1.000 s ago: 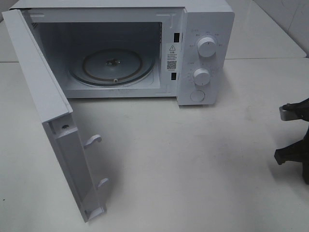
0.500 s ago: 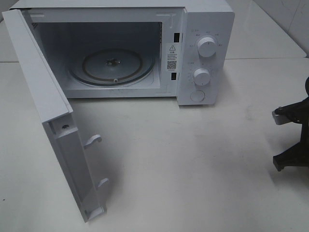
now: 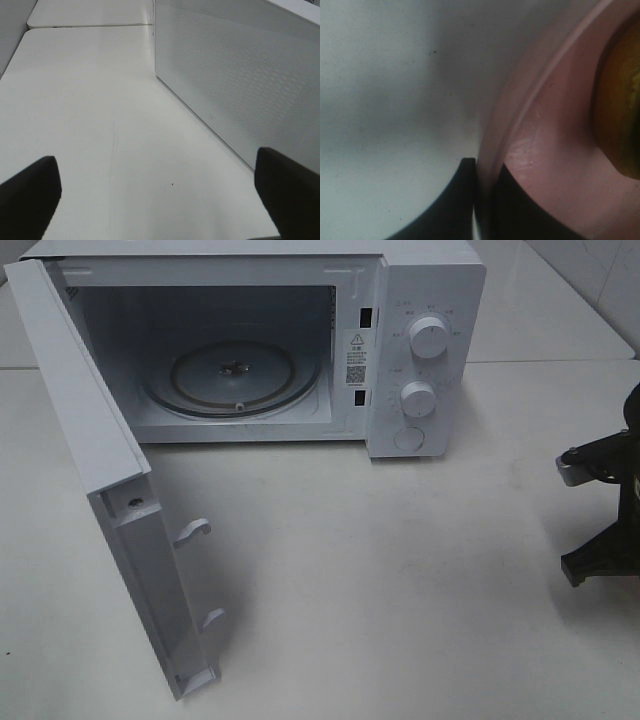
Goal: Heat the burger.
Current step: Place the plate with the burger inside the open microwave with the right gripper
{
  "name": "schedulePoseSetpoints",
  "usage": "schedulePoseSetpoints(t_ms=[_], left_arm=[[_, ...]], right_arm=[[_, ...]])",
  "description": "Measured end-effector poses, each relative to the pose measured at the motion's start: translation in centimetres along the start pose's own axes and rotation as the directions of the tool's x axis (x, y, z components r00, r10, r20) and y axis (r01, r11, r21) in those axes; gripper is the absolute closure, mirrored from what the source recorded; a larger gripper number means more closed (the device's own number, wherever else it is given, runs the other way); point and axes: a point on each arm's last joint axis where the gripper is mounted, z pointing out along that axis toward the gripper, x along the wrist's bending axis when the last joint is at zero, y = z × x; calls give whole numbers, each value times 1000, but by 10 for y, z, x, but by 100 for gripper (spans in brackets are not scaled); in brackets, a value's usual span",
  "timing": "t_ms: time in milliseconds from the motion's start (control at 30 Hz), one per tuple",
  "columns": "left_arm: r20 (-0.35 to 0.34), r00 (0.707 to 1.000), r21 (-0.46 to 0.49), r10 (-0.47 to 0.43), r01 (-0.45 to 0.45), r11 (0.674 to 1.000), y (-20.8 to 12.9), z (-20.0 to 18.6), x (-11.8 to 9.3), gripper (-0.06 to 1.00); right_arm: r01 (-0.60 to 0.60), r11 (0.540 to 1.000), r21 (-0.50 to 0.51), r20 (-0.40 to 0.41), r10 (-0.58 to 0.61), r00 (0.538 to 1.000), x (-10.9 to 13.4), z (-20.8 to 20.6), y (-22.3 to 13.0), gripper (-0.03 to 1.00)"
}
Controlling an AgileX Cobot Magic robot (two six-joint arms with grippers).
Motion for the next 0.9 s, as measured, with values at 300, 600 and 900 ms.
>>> schedulePoseSetpoints(t_ms=[300,600,900], left_arm=[[0,1000,0,0,0,1000,0,0,0,-5],[0,1000,0,0,0,1000,0,0,0,-5],[0,1000,0,0,0,1000,0,0,0,-5]], right_arm=[[55,998,-10,31,-54,998,12,-7,-2,92],[146,989,-13,68,-145,987,29,-16,-8,92],[231,972,-52,100,-225,969,47,-32,-16,92]])
